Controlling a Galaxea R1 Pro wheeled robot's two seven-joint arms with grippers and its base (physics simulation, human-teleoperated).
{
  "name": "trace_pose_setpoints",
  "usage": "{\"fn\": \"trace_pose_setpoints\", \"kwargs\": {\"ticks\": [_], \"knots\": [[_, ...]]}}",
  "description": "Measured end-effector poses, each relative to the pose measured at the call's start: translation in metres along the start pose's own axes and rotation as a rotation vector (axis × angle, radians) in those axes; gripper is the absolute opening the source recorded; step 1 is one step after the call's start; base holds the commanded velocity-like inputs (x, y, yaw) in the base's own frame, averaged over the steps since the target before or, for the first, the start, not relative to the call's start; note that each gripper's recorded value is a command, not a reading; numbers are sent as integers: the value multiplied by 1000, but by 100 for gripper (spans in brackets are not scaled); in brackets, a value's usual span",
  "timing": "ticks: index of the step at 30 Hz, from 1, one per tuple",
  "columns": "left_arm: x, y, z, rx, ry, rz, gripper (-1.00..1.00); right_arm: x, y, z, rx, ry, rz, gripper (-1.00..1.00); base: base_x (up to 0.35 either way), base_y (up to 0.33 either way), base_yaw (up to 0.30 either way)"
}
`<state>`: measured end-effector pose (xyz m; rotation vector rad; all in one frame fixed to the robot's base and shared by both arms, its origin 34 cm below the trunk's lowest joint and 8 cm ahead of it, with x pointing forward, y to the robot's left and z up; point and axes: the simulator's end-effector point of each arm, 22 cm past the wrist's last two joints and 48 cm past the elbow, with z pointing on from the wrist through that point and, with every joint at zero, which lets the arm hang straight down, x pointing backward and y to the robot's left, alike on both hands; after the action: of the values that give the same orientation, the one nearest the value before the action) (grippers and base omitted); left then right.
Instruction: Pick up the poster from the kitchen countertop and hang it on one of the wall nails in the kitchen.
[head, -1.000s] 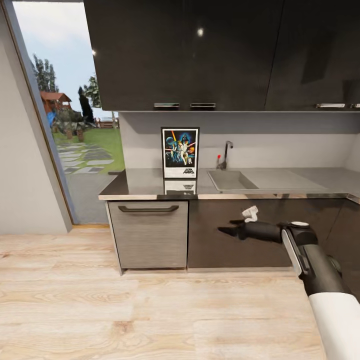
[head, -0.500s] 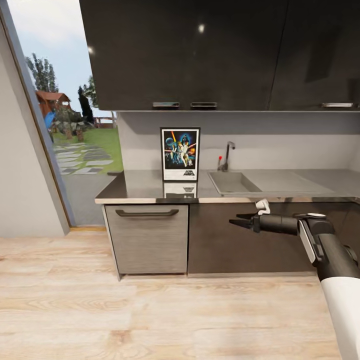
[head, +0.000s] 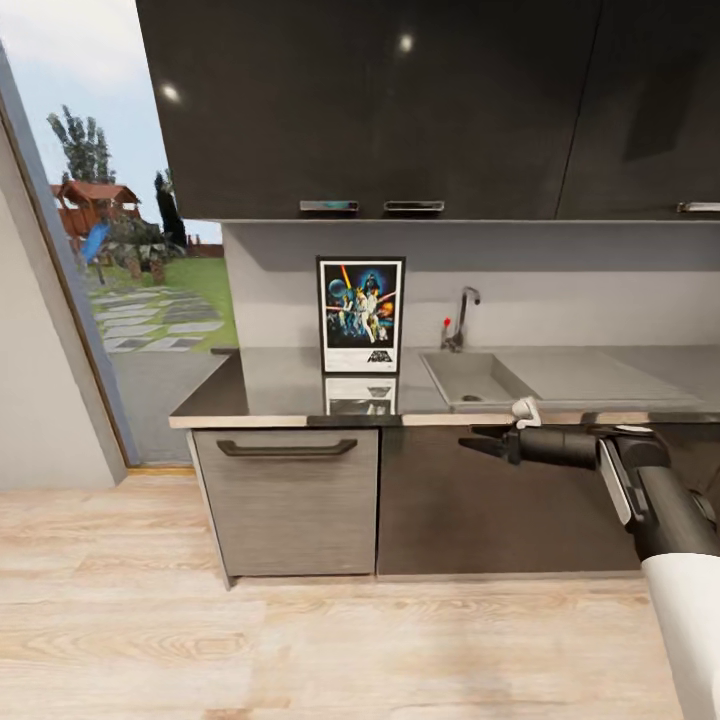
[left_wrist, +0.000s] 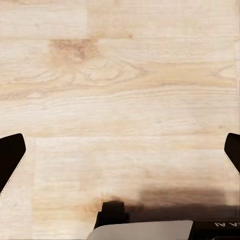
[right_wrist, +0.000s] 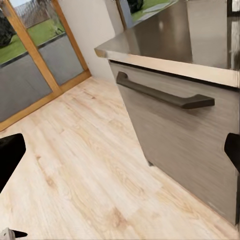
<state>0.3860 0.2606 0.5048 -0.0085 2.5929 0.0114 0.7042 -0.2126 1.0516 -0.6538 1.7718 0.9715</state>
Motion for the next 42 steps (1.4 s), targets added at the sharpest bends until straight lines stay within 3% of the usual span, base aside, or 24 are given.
{"fn": "trace_pose_setpoints", "kwargs": {"ticks": [17,30,42], "knots": [[0,0,0,0,1,0,100,-1,1,0,-2,-1,-1,100,334,0,0],[0,0,0,-1,2,0,100,-60,8,10,-17,-47,-62,100,334,0,0],[0,0,0,-1,1,0,100,-66,15,18,-44,-66,-125,100,333,0,0]]}}
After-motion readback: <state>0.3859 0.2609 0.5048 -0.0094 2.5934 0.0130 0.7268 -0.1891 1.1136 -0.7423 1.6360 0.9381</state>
